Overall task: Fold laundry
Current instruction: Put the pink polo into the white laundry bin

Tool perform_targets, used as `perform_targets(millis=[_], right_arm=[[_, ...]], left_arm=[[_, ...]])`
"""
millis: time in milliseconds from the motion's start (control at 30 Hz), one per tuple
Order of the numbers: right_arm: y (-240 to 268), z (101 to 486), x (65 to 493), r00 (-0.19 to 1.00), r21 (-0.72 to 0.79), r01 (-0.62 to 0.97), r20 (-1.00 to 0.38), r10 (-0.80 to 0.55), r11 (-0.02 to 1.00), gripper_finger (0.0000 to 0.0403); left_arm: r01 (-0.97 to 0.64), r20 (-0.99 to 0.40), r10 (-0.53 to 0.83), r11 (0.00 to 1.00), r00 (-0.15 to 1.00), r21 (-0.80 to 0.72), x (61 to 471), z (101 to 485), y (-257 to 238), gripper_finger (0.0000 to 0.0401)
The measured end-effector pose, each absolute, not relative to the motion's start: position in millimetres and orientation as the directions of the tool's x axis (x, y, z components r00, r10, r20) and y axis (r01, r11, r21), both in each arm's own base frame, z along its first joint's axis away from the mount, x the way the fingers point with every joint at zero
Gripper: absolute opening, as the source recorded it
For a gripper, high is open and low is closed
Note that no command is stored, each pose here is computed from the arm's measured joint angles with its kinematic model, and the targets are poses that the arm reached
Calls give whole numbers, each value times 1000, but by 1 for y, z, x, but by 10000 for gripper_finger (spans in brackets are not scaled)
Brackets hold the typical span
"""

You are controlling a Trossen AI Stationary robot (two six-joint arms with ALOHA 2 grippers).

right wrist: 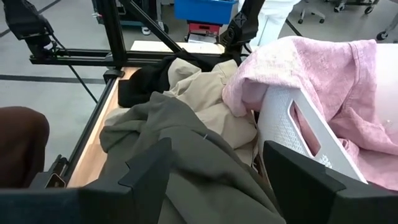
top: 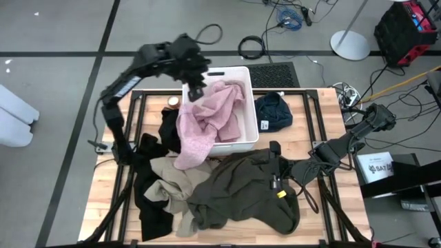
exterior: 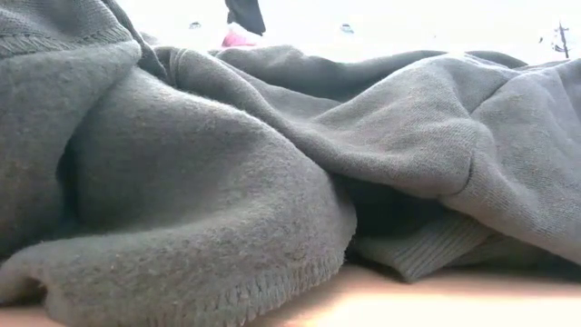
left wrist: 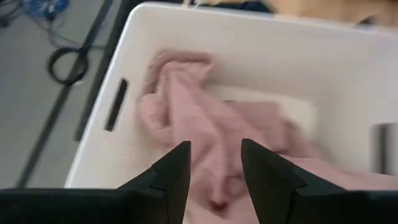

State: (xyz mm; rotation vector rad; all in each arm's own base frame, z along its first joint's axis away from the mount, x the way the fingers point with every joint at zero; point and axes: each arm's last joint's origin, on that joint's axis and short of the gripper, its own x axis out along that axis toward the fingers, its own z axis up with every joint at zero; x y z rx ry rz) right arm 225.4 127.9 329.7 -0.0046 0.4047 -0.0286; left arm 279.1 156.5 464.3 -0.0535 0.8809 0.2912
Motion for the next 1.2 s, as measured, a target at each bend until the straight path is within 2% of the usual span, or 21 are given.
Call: perform_targets(millis=[267, 367, 467, 667, 900, 1200], right_arm=[[129, 327, 223, 906, 67, 57, -423, -23, 996, 242], [131, 324, 221, 897, 86, 59, -441, -15, 994, 242], [135, 323, 219, 893, 92, 46, -451, 0, 995, 242], [140, 322, 218, 894, 94, 29, -448, 16, 995, 242], [140, 322, 218, 894, 93, 30, -448, 15, 995, 242], [139, 322, 218, 890, 76, 27, -456, 11, 997, 242]], left_arm=[[-332, -766, 152, 940, 625, -84, 226, 492, 116, 151], [-294, -748, 33, 930, 663, -219, 214, 495, 95, 151], [-281, -751, -32, 916, 660, -286, 209, 492, 77, 151], [-283, -835, -106, 911, 540, -299, 220, 462, 46, 151], [-392, -949, -68, 900, 309, -192, 240, 402, 18, 151], [-423, -963, -77, 887, 259, -185, 257, 356, 0, 151]])
